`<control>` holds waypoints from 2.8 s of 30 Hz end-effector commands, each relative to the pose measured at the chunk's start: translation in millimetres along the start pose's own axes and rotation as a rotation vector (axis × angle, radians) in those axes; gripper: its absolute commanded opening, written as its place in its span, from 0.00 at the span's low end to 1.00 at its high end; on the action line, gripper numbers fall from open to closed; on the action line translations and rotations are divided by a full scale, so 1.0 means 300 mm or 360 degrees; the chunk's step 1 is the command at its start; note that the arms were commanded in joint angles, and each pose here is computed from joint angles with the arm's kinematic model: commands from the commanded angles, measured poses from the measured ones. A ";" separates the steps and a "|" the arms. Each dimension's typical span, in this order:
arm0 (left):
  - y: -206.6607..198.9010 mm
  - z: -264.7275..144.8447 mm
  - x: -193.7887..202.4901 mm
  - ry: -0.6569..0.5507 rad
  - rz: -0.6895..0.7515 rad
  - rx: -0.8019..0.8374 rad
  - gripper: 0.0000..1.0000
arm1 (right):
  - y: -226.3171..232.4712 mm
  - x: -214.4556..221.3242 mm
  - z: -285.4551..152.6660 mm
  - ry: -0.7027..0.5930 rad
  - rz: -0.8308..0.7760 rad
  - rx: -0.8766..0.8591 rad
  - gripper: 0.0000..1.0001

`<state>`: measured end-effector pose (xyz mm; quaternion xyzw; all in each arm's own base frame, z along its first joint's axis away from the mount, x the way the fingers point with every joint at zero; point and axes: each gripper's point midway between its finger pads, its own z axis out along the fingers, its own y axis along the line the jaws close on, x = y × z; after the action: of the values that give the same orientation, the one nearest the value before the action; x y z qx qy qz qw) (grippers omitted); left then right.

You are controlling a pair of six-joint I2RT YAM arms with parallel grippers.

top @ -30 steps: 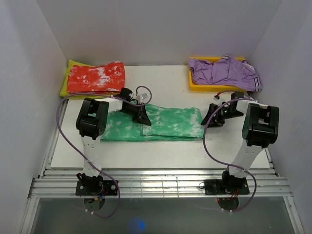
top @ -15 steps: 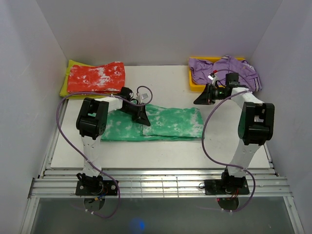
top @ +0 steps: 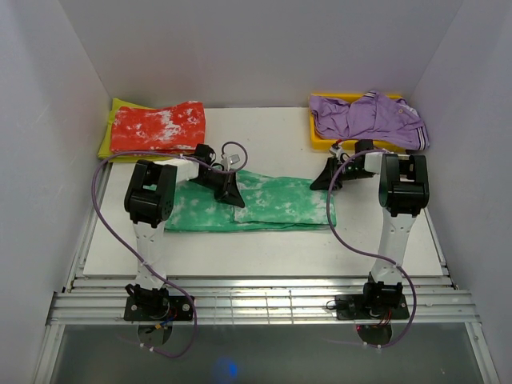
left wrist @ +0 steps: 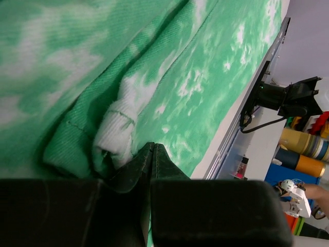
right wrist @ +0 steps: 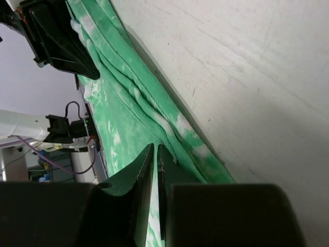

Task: Fold and stack the trousers
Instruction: Fold the trousers

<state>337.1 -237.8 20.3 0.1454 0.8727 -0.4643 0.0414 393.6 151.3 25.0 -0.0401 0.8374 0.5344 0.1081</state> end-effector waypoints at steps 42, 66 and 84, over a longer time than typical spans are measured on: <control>-0.263 -0.203 -0.079 -0.0281 0.0392 0.0015 0.62 | 0.032 0.183 -0.363 0.0026 -0.0224 0.0685 0.64; 0.308 -1.157 0.202 -0.1010 -0.0313 -0.0784 0.80 | -0.082 0.253 -0.189 0.0089 -0.0086 0.0385 0.13; 0.403 -0.835 0.260 -0.0794 -0.0147 -0.0598 0.74 | 0.251 0.128 -0.454 -0.0069 -0.0358 0.0441 0.08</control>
<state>299.4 61.6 49.7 -0.0513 0.9232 -0.3056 0.2274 325.1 61.8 105.2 -0.0966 0.8978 0.3907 0.1790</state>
